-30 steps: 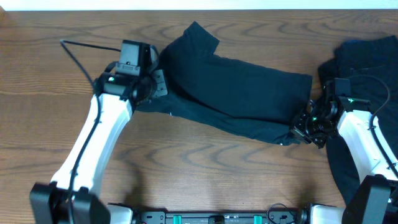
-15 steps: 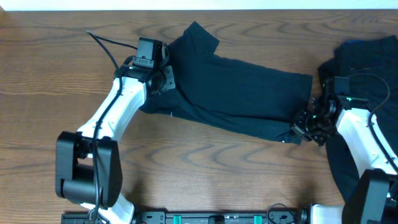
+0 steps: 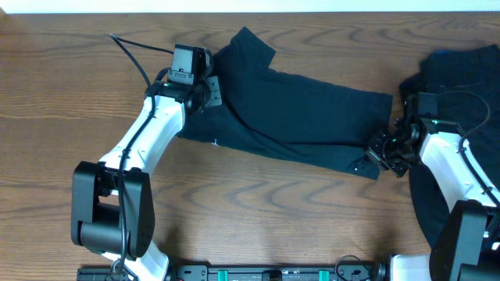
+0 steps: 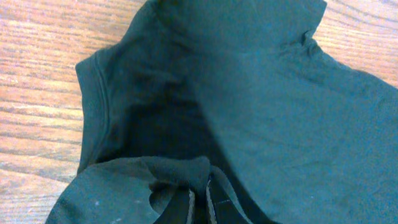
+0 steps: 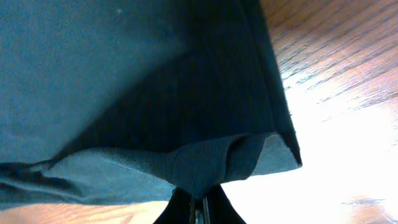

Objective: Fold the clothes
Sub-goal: 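Lift the near hem with both grippers and fold it toward the far edge, then release the right gripper and move it left to the folded shirt's middle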

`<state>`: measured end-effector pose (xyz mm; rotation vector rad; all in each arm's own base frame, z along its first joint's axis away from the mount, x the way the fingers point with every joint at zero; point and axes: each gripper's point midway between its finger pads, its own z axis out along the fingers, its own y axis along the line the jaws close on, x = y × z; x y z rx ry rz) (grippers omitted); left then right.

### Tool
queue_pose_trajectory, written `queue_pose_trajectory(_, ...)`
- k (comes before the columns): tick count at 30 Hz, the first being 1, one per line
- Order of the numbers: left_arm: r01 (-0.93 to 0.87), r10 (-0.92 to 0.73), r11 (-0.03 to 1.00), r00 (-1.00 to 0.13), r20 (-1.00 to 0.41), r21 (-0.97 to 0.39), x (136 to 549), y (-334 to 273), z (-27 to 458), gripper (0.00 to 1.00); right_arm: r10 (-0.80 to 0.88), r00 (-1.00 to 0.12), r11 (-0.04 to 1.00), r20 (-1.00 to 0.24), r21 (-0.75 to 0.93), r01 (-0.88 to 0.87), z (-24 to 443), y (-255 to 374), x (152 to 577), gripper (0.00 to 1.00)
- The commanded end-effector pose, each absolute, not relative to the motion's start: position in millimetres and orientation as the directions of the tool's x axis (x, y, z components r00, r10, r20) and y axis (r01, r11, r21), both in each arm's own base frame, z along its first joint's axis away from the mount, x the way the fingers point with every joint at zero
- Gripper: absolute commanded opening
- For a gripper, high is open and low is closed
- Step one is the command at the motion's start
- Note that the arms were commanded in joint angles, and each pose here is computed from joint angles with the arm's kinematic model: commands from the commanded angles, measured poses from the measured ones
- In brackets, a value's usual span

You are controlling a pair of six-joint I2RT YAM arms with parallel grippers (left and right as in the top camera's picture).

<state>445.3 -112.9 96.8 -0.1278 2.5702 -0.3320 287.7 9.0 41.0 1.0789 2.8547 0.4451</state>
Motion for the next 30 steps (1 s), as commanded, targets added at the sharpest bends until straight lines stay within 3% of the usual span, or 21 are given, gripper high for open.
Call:
queue_pose_trajectory(1,-0.031,-0.138,0.977,-0.844,-0.518,-0.211,452,-107,91,0.06,0.686,-0.727,0.701,0.030,0.241,0.671,36,-2,289,0.02)
queue_pose_trajectory(16,-0.063,-0.133,0.985,-0.873,-0.470,-0.161,458,-101,42,0.06,0.687,-0.726,0.708,-0.033,0.254,0.659,19,-7,300,0.06)
queue_pose_trajectory(17,-0.062,-0.134,0.985,-0.871,-0.473,-0.164,459,-102,43,0.09,0.688,-0.725,0.709,-0.035,0.250,0.660,18,-8,300,0.09)
queue_pose_trajectory(18,-0.058,-0.134,0.984,-0.869,-0.477,-0.171,460,-103,44,0.17,0.688,-0.725,0.709,-0.038,0.246,0.660,18,-9,300,0.18)
queue_pose_trajectory(20,-0.050,-0.134,0.982,-0.866,-0.482,-0.183,462,-106,45,0.39,0.688,-0.724,0.711,-0.046,0.237,0.661,18,-11,300,0.28)
queue_pose_trajectory(23,-0.029,-0.134,0.976,-0.862,-0.489,-0.217,463,-112,54,0.54,0.640,-0.764,0.751,-0.084,0.275,0.600,21,-8,311,0.37)
queue_pose_trajectory(26,-0.010,-0.140,0.970,-0.837,-0.529,-0.242,465,-115,80,0.64,0.553,-0.818,0.813,-0.156,0.315,0.490,38,-6,330,0.51)
queue_pose_trajectory(30,0.010,-0.153,0.966,-0.786,-0.599,-0.260,458,-112,135,0.69,0.454,-0.863,0.865,-0.219,0.341,0.368,77,-1,348,0.59)
